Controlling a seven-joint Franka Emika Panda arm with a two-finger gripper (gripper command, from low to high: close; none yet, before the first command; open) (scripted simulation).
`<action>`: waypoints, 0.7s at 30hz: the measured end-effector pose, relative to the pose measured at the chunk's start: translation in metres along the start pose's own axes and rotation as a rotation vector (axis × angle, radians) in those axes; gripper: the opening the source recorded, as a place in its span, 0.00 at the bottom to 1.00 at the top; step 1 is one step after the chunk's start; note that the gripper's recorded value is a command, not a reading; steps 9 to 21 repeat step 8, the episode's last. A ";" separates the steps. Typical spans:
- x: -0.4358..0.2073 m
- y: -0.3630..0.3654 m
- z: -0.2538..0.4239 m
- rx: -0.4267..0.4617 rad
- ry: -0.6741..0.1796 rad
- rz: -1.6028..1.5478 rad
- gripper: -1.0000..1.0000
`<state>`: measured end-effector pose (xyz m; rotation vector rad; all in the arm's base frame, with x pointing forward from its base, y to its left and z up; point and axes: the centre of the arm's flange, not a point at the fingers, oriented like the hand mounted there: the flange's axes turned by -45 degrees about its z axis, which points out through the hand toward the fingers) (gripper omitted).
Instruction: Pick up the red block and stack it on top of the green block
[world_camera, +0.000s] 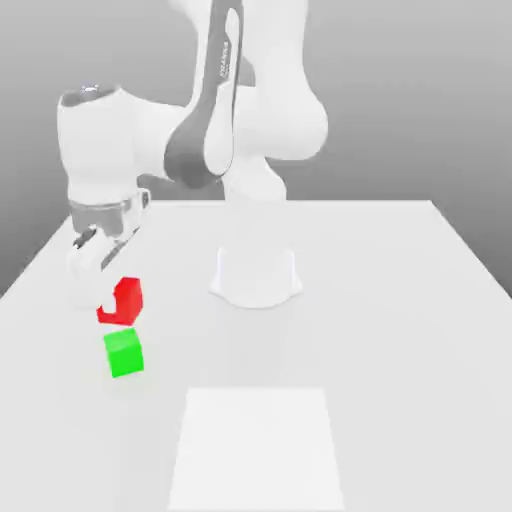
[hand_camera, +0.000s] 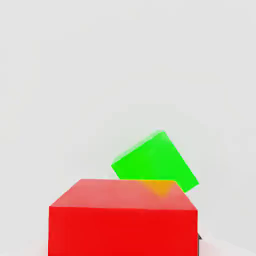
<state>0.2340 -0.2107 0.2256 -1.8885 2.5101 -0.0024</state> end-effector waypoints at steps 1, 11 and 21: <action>0.001 0.001 0.007 0.000 -0.001 0.009 0.00; 0.001 0.004 0.044 0.000 0.000 0.016 1.00; 0.001 0.004 0.044 0.000 0.000 0.016 1.00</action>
